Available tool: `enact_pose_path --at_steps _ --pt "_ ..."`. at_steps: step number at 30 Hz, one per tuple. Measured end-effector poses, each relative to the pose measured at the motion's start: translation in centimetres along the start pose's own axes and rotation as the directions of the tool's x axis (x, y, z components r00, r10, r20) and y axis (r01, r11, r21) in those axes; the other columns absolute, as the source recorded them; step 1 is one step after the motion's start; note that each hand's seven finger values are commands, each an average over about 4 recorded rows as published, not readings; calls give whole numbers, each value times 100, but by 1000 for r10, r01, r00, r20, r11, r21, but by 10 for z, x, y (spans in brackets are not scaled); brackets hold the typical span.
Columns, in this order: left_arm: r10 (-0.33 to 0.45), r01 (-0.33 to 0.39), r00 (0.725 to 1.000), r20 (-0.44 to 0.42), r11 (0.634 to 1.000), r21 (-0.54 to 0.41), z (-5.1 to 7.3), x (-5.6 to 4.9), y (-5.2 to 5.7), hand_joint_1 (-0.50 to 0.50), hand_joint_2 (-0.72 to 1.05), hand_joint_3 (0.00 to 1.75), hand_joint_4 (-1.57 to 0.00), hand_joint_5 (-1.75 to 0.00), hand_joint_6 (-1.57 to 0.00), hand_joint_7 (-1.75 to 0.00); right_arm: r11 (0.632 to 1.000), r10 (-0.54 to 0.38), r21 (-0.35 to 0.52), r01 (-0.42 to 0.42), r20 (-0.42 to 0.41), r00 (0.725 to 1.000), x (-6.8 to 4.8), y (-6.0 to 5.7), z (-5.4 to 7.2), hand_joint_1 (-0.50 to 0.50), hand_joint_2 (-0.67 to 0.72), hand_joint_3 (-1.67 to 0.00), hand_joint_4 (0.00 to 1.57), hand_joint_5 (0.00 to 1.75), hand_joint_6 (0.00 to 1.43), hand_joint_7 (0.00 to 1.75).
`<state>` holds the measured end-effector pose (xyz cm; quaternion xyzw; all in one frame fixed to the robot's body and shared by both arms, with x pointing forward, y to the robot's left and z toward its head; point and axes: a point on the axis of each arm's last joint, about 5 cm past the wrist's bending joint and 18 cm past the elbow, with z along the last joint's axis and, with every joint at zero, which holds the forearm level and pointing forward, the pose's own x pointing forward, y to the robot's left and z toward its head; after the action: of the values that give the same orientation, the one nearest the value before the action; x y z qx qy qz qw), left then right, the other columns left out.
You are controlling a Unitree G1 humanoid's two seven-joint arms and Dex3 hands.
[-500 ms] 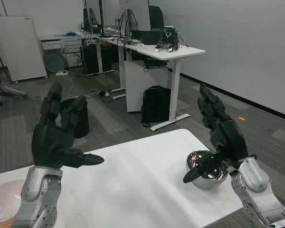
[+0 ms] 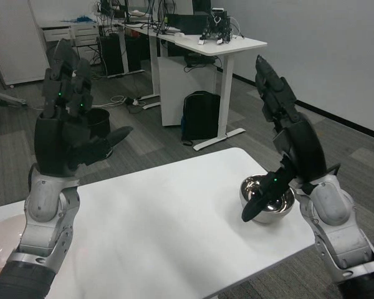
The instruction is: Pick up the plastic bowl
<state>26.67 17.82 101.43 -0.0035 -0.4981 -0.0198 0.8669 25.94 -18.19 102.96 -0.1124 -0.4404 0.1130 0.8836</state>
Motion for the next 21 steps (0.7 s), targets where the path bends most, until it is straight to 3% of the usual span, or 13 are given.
enact_pose_path --at_steps 7,13,21 --pt "1 -1 1000 -5 1000 1 0 -1 0 -50 69 0 0 0 0 0 1000 0 1 0 0 1000 0 0 0 -46 47 0 0 0 0 0" --pt "4 -3 999 -33 999 32 0 -9 4 -50 78 4 0 0 0 0 1000 -2 1 2 -7 1000 -1 0 -1 -47 47 0 0 0 0 0" --pt "131 -128 991 -3 974 187 23 -20 33 -50 69 2 0 0 0 0 1000 -14 1 14 -65 998 -7 -1 -11 -46 47 0 0 0 0 0"
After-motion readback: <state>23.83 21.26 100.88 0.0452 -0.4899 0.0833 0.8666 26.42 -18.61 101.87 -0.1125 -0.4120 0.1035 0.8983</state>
